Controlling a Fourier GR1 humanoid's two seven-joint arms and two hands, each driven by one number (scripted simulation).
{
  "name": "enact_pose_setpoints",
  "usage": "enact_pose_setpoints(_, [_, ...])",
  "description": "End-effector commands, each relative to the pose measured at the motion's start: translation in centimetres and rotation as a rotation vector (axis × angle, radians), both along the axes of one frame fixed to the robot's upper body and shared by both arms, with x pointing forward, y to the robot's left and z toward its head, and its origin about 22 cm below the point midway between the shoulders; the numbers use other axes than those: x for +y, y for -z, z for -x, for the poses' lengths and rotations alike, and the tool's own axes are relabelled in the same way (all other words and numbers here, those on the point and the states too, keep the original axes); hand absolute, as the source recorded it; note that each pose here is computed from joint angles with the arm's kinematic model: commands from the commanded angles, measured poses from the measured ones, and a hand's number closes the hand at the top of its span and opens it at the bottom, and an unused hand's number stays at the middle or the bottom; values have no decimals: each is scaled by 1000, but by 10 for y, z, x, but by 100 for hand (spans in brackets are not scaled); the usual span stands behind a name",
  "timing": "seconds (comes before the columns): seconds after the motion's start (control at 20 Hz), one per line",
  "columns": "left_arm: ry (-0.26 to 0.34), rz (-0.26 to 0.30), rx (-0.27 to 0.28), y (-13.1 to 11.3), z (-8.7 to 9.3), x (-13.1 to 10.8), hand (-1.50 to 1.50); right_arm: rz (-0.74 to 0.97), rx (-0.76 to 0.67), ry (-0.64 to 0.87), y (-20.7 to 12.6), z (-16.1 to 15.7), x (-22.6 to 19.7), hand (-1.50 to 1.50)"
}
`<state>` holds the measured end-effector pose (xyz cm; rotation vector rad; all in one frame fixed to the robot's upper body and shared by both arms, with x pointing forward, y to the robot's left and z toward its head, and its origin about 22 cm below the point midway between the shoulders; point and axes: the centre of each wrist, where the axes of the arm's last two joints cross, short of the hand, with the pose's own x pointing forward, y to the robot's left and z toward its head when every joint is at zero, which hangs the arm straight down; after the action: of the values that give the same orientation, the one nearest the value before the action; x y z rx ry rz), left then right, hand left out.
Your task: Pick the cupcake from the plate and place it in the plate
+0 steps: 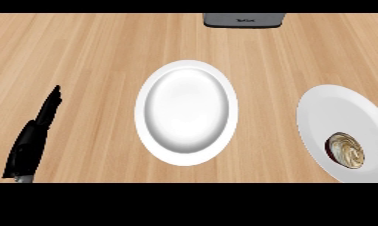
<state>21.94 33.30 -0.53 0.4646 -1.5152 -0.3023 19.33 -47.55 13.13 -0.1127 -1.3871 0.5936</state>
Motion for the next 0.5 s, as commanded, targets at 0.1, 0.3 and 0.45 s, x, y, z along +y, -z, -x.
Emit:
enact_pose_setpoints(0.1, [2, 0, -1, 8, 6, 13, 0, 122, 131, -103, 9, -21, 5, -150])
enact_pose_setpoints(0.3, [-15, -3, -7, 2, 11, 0, 0, 252, 170, -160, 18, -35, 18, -150])
enact_pose_setpoints(0.45, [9, 12, 2, 3, 2, 5, 0, 266, 180, -195, 42, -39, 14, -150])
